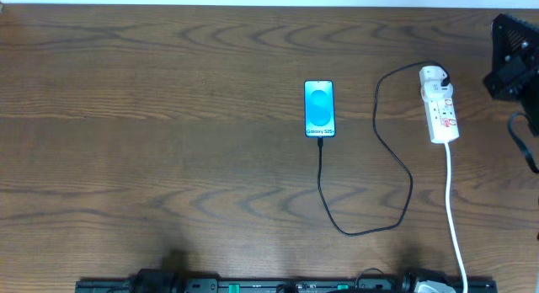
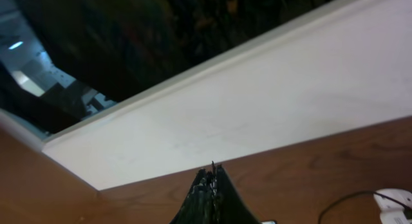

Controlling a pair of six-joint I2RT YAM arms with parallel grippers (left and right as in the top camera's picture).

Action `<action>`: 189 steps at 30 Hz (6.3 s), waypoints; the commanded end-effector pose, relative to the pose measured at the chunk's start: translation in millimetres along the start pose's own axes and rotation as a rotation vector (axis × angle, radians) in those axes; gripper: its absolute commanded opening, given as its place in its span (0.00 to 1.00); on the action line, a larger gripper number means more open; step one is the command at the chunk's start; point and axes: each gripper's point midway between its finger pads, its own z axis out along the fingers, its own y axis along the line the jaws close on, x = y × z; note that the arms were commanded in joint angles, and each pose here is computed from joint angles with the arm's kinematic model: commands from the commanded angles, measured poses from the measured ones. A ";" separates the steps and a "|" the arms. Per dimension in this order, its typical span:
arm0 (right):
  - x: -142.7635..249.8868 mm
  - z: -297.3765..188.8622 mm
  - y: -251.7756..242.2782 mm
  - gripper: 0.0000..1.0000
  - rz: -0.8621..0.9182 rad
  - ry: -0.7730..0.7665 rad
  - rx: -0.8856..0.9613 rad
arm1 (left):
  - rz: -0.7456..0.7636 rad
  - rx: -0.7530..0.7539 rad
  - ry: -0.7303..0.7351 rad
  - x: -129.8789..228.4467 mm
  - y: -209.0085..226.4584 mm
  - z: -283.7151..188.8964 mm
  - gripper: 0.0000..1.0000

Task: Plug charger to phone and switch on socket

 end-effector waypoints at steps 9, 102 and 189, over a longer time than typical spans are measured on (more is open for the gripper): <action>2.5 -32.2 38.4 0.01 -0.043 -0.025 -0.098 | 0.014 0.009 -0.009 -1.4 -1.3 -1.6 0.91; 167.2 -154.2 -102.3 0.99 -0.030 0.445 0.679 | -0.001 -0.100 -0.121 90.0 49.2 285.5 0.91; 310.1 -29.4 -174.4 0.99 -0.468 -0.088 0.189 | -0.001 -0.100 -0.119 90.3 49.3 285.6 0.91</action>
